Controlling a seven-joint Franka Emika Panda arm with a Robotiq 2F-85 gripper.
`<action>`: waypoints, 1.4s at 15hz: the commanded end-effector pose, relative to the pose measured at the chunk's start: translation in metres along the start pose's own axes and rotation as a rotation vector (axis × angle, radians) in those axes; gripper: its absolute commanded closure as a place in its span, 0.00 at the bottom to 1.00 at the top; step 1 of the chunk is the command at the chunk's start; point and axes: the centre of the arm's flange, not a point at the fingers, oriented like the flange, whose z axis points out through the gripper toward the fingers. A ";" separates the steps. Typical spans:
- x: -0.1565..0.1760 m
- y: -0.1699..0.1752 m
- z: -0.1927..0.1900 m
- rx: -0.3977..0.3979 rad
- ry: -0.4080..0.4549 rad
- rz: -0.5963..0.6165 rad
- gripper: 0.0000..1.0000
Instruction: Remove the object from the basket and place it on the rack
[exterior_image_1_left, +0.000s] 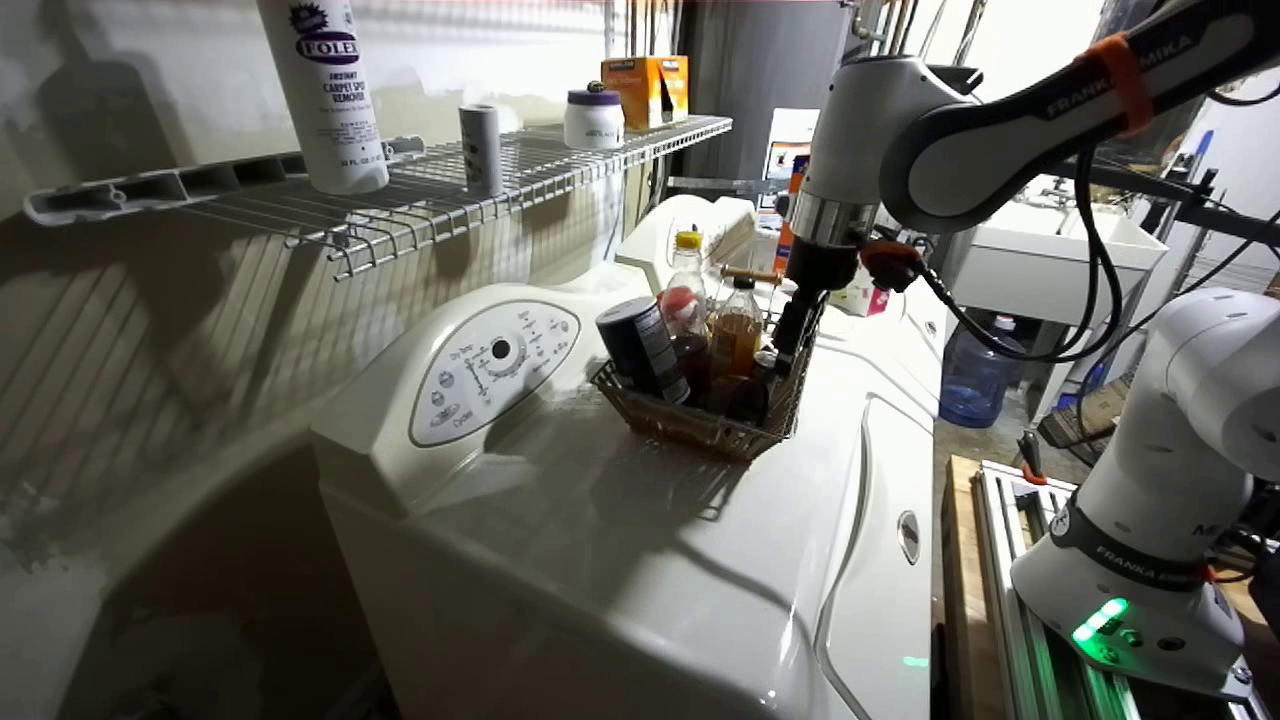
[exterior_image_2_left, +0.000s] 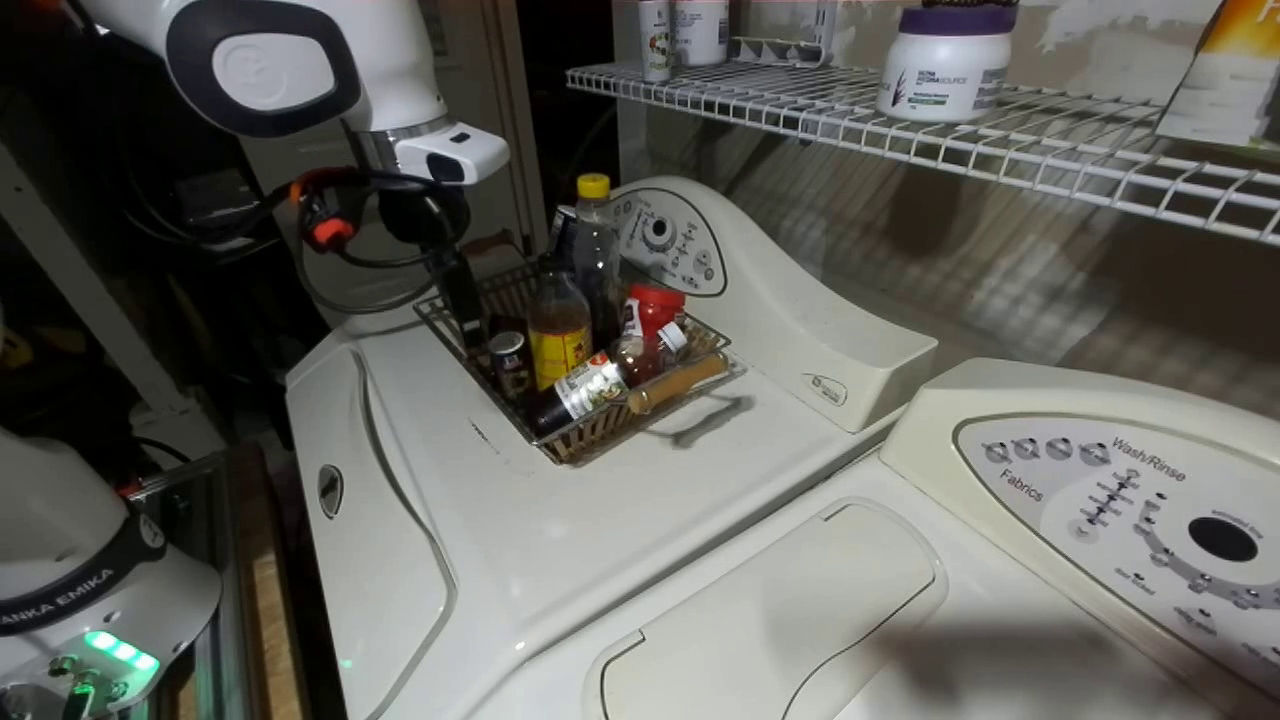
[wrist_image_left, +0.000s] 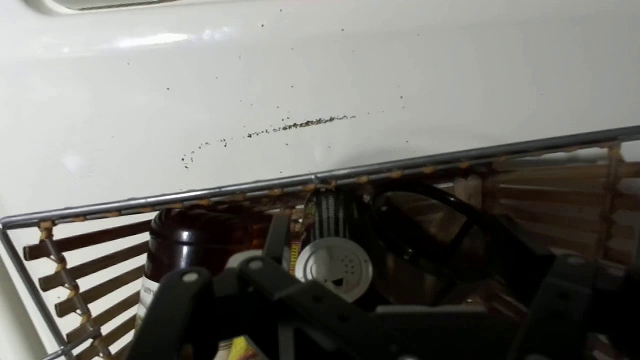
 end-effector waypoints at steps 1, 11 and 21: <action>-0.005 0.010 0.012 -0.026 0.038 0.044 0.00; 0.009 0.018 0.021 -0.014 0.084 0.118 0.00; 0.018 0.021 0.024 -0.010 0.119 0.150 0.80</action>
